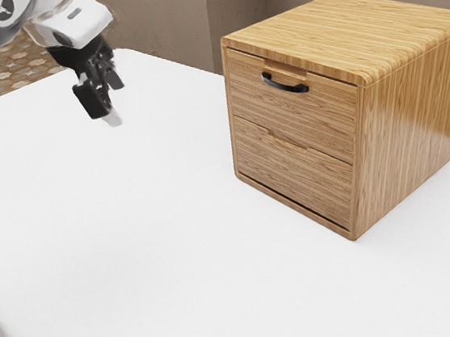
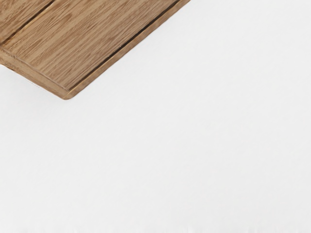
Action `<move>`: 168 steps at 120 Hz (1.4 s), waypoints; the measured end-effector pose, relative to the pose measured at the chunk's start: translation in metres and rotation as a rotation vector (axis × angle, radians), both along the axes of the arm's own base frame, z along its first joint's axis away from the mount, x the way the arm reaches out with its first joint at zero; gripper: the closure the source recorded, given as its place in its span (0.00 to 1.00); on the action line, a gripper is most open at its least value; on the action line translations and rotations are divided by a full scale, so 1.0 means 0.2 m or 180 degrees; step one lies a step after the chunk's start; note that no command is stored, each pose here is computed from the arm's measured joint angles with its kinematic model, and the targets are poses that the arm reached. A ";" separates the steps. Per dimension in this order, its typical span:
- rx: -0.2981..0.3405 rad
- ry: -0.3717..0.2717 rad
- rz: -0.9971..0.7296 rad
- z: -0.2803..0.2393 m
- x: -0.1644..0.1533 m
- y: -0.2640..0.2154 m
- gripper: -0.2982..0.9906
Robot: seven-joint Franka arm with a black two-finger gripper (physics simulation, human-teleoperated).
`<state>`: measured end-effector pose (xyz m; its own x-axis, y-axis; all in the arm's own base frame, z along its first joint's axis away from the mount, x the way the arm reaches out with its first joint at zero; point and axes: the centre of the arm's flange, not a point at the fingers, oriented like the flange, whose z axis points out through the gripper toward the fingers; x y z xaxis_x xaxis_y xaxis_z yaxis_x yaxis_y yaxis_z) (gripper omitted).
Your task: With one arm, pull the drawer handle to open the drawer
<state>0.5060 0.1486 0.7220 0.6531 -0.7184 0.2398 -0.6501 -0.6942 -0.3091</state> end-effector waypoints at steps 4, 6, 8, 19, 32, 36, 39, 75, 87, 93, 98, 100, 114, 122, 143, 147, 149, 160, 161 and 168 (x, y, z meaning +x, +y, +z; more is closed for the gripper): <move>0.0104 -0.0083 -0.0139 0.04 -0.01 -0.03 0.23; 0.0154 -0.0125 -0.0221 0.06 -0.01 -0.05 0.23; 0.0202 -0.0164 -0.0311 0.07 0.00 -0.08 0.23; 0.0432 -0.0388 -0.0708 0.11 0.05 -0.16 0.23; 0.0485 -0.0595 -0.0979 0.10 0.11 -0.16 0.23; 0.0460 -0.0665 -0.1057 0.11 0.11 -0.17 0.23; 0.0452 -0.0698 -0.1121 0.10 0.13 -0.18 0.23; 0.0572 -0.0782 -0.1917 -0.08 0.50 -0.52 0.23; 0.0620 -0.0797 -0.2181 -0.13 0.62 -0.67 0.23; 0.0634 -0.0812 -0.2306 -0.16 0.67 -0.75 0.23; 0.0652 -0.0812 -0.2371 -0.18 0.70 -0.77 0.23; 0.0661 -0.0813 -0.2387 -0.19 0.71 -0.78 0.23; 0.0766 -0.0827 -0.2364 -0.17 0.72 -0.66 0.23; 0.0804 -0.0820 -0.2383 -0.18 0.73 -0.63 0.23; 0.0907 -0.0849 -0.2517 -0.21 0.82 -0.67 0.23; 0.0922 -0.0842 -0.2537 -0.22 0.84 -0.68 0.23; 0.0928 -0.0836 -0.2546 -0.23 0.86 -0.68 0.23; 0.0952 -0.0795 -0.2593 -0.30 0.92 -0.69 0.23; 0.0954 -0.0794 -0.2596 -0.30 0.92 -0.69 0.23; 0.0965 -0.0783 -0.2615 -0.32 0.93 -0.68 0.23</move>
